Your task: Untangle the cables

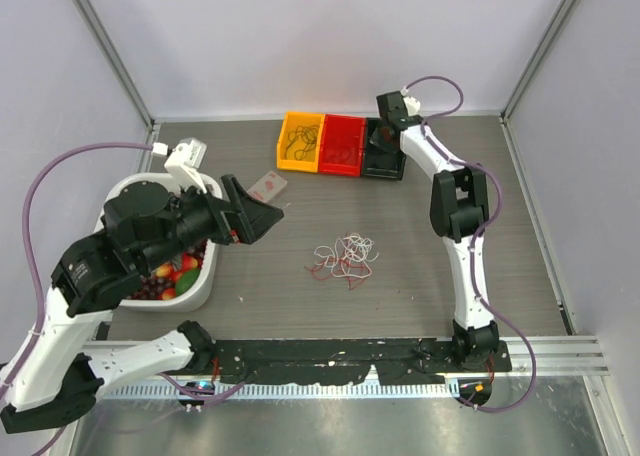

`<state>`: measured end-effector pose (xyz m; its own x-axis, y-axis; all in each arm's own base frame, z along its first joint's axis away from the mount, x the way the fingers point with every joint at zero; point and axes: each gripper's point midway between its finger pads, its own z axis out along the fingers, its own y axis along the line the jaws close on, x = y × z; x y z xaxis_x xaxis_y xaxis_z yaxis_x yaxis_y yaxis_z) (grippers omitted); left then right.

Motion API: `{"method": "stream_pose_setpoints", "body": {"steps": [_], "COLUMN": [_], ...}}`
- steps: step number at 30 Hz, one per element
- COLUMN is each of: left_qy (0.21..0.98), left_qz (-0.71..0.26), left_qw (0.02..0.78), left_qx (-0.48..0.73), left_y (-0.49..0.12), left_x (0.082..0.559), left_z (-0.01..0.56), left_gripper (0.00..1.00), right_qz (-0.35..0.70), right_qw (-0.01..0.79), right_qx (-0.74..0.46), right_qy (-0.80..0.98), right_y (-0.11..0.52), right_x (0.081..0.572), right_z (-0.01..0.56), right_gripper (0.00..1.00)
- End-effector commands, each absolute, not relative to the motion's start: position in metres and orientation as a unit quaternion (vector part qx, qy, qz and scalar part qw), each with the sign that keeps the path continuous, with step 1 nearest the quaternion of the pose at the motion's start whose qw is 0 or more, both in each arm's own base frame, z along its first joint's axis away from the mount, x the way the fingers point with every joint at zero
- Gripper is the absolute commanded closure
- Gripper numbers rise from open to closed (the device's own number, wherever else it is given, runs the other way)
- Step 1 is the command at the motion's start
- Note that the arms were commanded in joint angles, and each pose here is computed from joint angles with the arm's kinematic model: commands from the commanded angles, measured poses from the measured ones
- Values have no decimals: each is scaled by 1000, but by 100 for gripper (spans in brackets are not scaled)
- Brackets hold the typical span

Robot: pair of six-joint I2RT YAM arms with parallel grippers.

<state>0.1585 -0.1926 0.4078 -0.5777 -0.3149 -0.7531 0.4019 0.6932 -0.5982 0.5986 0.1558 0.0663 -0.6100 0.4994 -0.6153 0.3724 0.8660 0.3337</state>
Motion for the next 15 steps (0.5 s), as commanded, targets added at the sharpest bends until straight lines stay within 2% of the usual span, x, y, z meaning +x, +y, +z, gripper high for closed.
{"method": "stream_pose_setpoints", "body": {"steps": [1, 10, 15], "left_qy": [800, 795, 792], "left_qz": [-366, -351, -337], "left_qw": [470, 481, 494], "left_qx": [73, 117, 119], "left_y": [-199, -207, -195], "left_x": [166, 172, 169], "left_z": [410, 411, 413], "left_gripper": [3, 2, 1], "right_qz": [107, 199, 239], "right_qw": [490, 591, 613], "right_qx": [192, 91, 66], "right_qy": [844, 776, 750], "right_y": [173, 276, 331], "right_x": [577, 515, 514], "right_z": [226, 366, 390], "right_gripper": [99, 99, 99]}}
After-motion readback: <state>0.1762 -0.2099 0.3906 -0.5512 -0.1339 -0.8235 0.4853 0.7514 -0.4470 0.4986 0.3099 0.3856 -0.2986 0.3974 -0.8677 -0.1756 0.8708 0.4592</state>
